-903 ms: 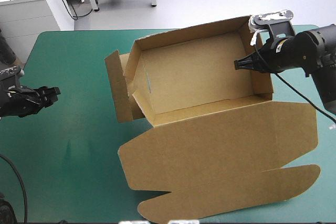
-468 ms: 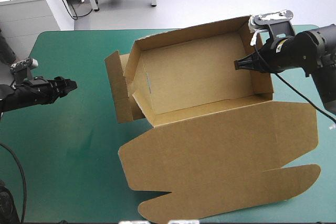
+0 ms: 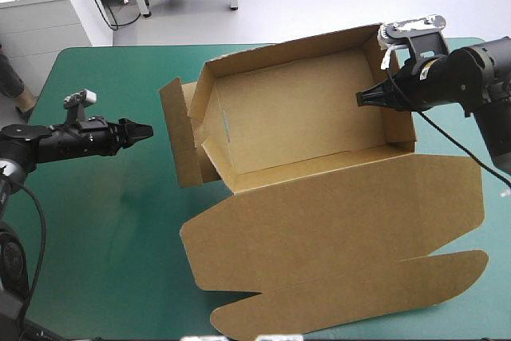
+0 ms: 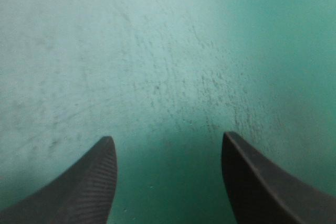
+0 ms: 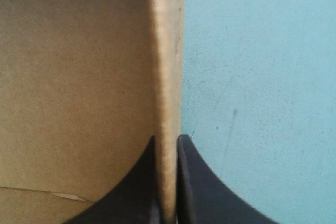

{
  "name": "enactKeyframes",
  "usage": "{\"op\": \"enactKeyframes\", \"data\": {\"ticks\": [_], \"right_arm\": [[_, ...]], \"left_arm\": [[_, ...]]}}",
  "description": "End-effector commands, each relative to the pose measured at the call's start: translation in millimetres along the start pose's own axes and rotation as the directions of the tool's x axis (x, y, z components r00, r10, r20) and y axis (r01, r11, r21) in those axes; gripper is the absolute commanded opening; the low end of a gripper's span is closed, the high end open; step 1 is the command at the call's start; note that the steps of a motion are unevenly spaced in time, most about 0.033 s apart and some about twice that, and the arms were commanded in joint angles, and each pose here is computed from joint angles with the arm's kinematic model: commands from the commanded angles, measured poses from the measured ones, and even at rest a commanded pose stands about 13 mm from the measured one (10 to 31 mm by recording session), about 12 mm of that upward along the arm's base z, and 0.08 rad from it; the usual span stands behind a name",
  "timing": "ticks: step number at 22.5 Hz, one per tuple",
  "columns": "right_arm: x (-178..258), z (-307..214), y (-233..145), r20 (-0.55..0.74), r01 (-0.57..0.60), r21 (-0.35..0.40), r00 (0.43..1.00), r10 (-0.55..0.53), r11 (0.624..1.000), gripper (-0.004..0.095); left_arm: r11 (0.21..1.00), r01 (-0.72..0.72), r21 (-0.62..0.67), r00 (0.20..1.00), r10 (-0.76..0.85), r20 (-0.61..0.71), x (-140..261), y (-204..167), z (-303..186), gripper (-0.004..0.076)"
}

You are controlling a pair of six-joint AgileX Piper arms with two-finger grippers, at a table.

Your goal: Fold the box

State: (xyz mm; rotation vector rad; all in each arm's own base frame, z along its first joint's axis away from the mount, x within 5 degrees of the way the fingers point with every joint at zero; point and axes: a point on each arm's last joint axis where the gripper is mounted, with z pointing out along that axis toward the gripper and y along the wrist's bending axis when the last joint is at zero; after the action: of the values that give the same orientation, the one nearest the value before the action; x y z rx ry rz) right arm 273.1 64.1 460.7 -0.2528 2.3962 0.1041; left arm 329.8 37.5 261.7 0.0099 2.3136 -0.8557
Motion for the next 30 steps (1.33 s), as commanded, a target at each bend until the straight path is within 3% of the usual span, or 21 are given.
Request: {"op": "enactKeyframes", "data": {"ticks": [1,9,14,20,23,30], "right_arm": [[-1.2,-25.8,-0.4,0.07,0.001,-0.004,0.998,0.0,1.0,-0.0019],[-1.3,-25.8,-3.6,0.07,0.013,0.032,0.997,-0.015,0.999,-0.0019],[-1.9,-24.2,-4.5,0.069,0.016,0.043,0.997,-0.019,0.999,-0.0019],[-8.7,-8.6,-3.4,0.078,-0.003,0.033,0.997,0.001,0.999,-0.0019],[-12.7,4.1,0.8,0.072,-0.017,-0.013,0.997,0.018,1.0,-0.0019],[-16.6,17.0,1.0,0.069,-0.011,-0.012,0.998,0.012,1.0,-0.0019]], "left_arm": [[0.993,-0.051,0.109,0.997,0.045,0.062,-12.1,-28.4,6.9,0.0421],[0.952,-0.096,0.29,0.991,0.066,0.112,-13.4,-63.9,25.4,0.0421],[0.858,-0.11,0.501,0.993,0.071,0.097,-9.5,-89.9,17.9,0.0421],[0.825,-0.19,0.532,0.978,0.113,0.175,-12.1,-117.3,-11.7,0.0421],[0.805,-0.239,0.543,0.964,0.13,0.231,-12.7,-136.6,-26.1,0.0421],[0.766,-0.19,0.614,0.976,0.079,0.204,-11.2,-149.4,-27.4,0.0421]]}}
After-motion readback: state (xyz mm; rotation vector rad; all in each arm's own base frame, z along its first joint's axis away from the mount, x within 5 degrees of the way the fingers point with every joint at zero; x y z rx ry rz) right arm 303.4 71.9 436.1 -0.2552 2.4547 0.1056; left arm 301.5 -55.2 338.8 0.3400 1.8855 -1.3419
